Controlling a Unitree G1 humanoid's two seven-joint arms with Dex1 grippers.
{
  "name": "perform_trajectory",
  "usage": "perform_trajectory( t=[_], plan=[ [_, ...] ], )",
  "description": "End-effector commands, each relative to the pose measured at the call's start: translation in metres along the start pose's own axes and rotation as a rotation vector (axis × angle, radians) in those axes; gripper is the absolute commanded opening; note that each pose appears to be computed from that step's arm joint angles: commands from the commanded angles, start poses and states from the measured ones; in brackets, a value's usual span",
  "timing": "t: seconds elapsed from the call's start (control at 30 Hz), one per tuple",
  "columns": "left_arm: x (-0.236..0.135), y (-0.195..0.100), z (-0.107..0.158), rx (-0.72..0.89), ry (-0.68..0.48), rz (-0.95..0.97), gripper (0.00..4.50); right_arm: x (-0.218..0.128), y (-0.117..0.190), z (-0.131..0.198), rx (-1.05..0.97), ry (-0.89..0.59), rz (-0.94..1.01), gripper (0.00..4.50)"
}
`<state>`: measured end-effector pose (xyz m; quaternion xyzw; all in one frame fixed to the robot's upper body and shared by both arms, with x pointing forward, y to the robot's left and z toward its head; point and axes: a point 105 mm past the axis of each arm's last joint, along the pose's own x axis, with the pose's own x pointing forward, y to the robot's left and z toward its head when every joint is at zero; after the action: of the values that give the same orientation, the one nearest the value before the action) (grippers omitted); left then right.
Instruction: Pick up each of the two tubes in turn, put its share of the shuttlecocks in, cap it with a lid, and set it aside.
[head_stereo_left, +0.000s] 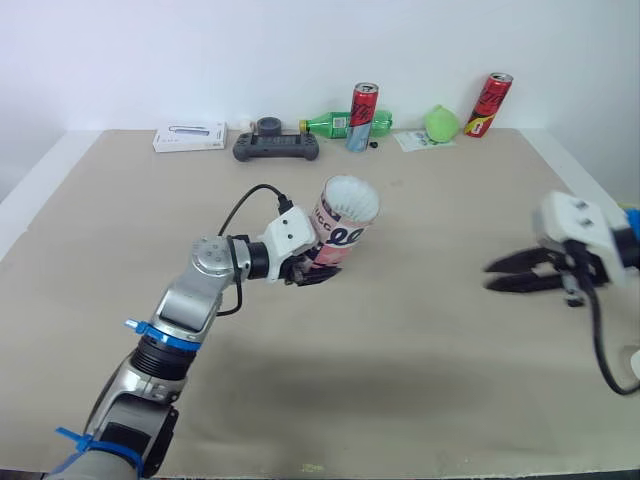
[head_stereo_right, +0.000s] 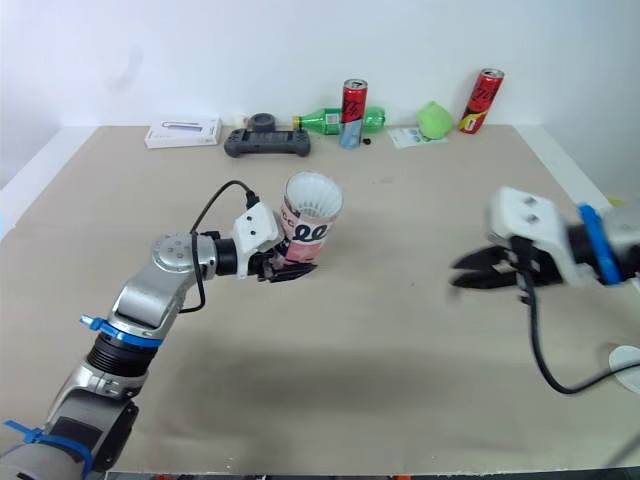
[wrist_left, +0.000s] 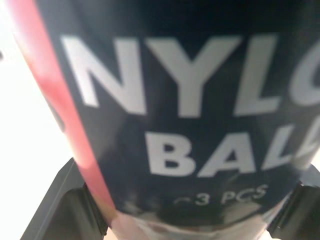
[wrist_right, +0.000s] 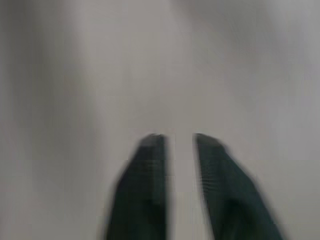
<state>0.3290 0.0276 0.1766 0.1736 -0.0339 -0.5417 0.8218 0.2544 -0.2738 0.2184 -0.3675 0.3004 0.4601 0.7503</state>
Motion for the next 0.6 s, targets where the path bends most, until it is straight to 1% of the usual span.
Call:
perform_trajectory(
  t=[0.03,0.07,0.1,0.13,0.17,0.3,0.37,0.47,0.53,0.6],
  plan=[
    [-0.003,-0.010,0.018,-0.079,-0.171,0.052,3.10,-0.034,-0.002,-0.032,0.043,0.125,-0.048,2.82],
    [-0.003,-0.014,0.016,-0.103,-0.193,0.064,3.10,-0.039,-0.001,-0.043,0.071,0.153,-0.049,3.27],
    [-0.002,-0.016,0.014,-0.114,-0.202,0.071,3.10,-0.042,0.000,-0.048,0.083,0.166,-0.050,3.83],
    [-0.001,-0.020,0.012,-0.125,-0.213,0.078,3.10,-0.048,0.000,-0.059,0.103,0.202,-0.053,4.26],
    [0.000,-0.023,0.009,-0.135,-0.227,0.094,3.10,-0.054,-0.001,-0.072,0.121,0.244,-0.060,4.47],
    [0.003,-0.033,0.002,-0.137,-0.235,0.110,3.10,-0.069,-0.002,-0.100,0.146,0.337,-0.076,4.47],
    [0.006,-0.035,-0.006,-0.159,-0.242,0.147,3.10,-0.077,-0.006,-0.119,0.173,0.390,-0.109,4.47],
    [0.010,-0.040,-0.025,-0.171,-0.213,0.187,3.10,-0.081,-0.008,-0.148,0.210,0.481,-0.147,4.47],
    [0.012,-0.045,-0.033,-0.154,-0.188,0.181,3.10,-0.079,-0.011,-0.158,0.219,0.502,-0.158,4.47],
    [0.012,-0.046,-0.036,-0.149,-0.186,0.185,3.10,-0.075,-0.016,-0.162,0.232,0.495,-0.179,4.47]
  ],
)
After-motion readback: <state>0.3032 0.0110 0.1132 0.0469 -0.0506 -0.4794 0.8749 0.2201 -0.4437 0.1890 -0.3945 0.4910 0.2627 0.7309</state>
